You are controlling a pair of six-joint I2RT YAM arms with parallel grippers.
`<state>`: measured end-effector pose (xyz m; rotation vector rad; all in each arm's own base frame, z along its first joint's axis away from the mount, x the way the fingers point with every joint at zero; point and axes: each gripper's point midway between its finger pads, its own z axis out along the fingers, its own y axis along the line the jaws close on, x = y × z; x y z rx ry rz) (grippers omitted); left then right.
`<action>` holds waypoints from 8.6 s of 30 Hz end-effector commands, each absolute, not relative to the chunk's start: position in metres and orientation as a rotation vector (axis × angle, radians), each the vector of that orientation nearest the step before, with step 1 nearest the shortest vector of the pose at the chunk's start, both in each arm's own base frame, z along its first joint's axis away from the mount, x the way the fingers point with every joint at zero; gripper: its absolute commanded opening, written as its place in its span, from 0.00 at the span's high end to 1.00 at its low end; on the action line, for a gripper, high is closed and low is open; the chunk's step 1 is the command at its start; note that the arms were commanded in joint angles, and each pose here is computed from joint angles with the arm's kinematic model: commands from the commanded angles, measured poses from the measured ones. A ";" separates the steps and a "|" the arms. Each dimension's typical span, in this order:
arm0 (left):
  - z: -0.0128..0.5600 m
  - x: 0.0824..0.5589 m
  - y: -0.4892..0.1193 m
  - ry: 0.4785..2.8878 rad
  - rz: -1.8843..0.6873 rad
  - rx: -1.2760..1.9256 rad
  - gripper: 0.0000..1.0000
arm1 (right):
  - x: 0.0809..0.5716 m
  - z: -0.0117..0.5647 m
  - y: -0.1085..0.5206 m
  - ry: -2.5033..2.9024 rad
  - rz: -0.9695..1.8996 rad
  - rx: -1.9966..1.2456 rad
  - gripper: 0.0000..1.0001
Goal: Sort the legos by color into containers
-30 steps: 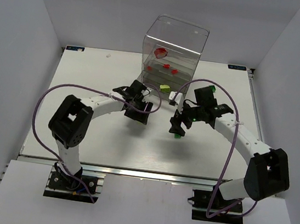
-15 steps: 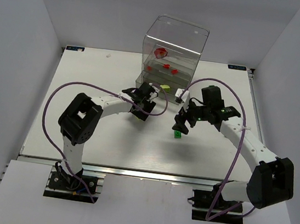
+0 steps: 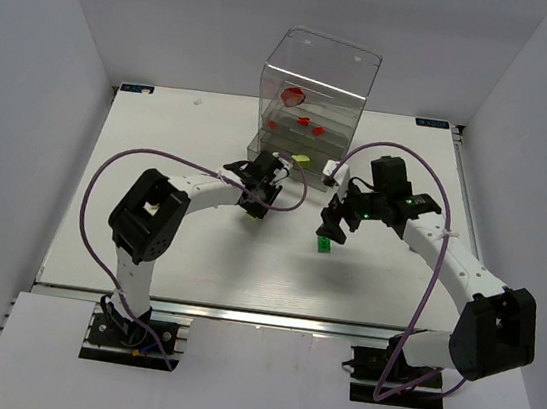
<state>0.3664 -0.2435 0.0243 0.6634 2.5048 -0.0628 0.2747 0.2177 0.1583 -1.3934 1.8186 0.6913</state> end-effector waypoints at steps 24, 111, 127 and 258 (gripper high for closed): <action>0.217 0.510 -0.302 2.070 -0.352 0.052 0.80 | 0.291 0.166 0.198 1.850 0.558 -1.171 1.00; 0.182 0.420 -0.112 2.240 -0.899 -0.391 1.00 | 0.290 0.167 0.241 1.885 0.755 -1.191 0.95; 0.237 0.536 -0.236 2.124 -1.093 -0.300 0.95 | 0.314 0.188 0.222 1.883 0.623 -1.074 1.00; 0.097 0.511 -0.314 1.896 -1.475 -0.693 0.47 | 0.314 0.203 0.199 1.933 0.922 -0.888 1.00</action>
